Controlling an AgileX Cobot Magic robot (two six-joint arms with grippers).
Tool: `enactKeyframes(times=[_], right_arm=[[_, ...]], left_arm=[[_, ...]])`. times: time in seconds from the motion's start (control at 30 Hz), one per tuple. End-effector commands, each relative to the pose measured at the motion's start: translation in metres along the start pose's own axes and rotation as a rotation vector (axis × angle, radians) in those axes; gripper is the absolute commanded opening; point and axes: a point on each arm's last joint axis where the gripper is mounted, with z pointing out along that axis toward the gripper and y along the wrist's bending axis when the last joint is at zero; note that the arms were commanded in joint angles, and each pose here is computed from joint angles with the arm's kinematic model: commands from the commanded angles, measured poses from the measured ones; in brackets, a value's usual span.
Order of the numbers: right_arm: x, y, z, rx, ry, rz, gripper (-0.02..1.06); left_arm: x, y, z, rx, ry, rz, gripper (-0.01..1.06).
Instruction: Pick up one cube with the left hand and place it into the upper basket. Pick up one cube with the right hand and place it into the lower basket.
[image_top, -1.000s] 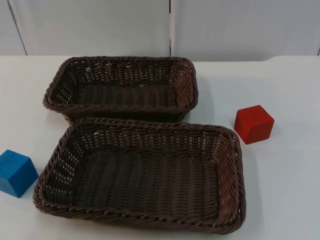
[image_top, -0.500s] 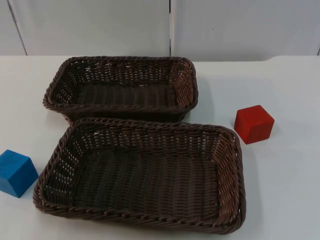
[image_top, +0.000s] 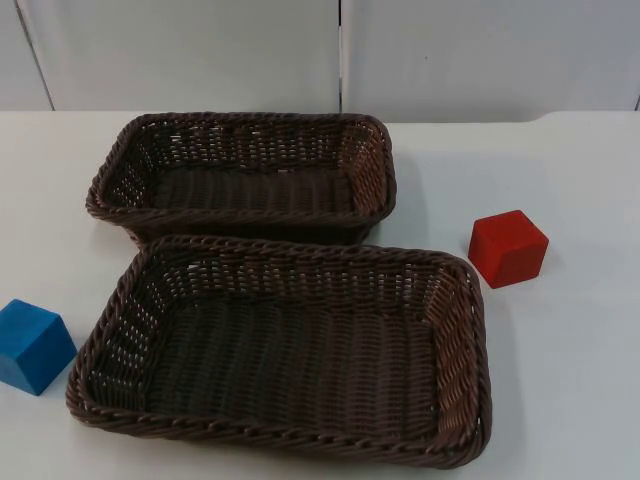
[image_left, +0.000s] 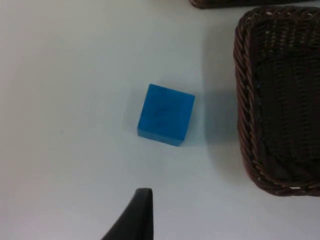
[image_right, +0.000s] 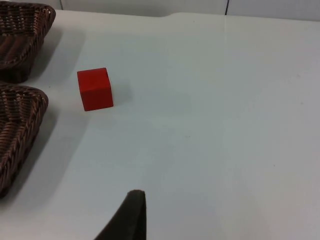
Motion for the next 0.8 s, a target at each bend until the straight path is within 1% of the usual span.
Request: enactKeyframes(times=[0.0,0.1,0.23,0.3,0.4,0.6,0.77], right_arm=[[-0.001,-0.001,-0.001,0.008,-0.012,-0.001,1.05],[-0.001,-0.001,-0.001,0.008,-0.012,-0.001,1.05],[-0.001,-0.001,-0.001,0.008,-0.012,-0.001,1.05],[-0.001,-0.001,-0.001,0.008,-0.012,-0.001,1.05],[-0.001,-0.001,-0.001,0.008,-0.012,-0.001,1.05],[-0.001,-0.001,-0.001,0.008,-0.012,-0.001,1.05],[-0.001,-0.001,-0.001,0.008,-0.012,-0.001,1.05]], left_arm=[[-0.006,-0.003,0.006,0.037,-0.015,0.006,1.05],[-0.011,-0.003,0.015,0.061,-0.017,0.021,1.05],[-0.015,-0.001,0.026,0.060,-0.006,0.026,1.05],[-0.018,0.000,0.037,0.067,0.014,0.002,1.05],[-0.020,0.001,0.044,0.080,0.017,0.002,1.05],[-0.026,0.007,0.064,0.051,0.024,-0.006,1.05],[-0.027,0.011,0.080,0.040,0.050,-0.018,1.05]])
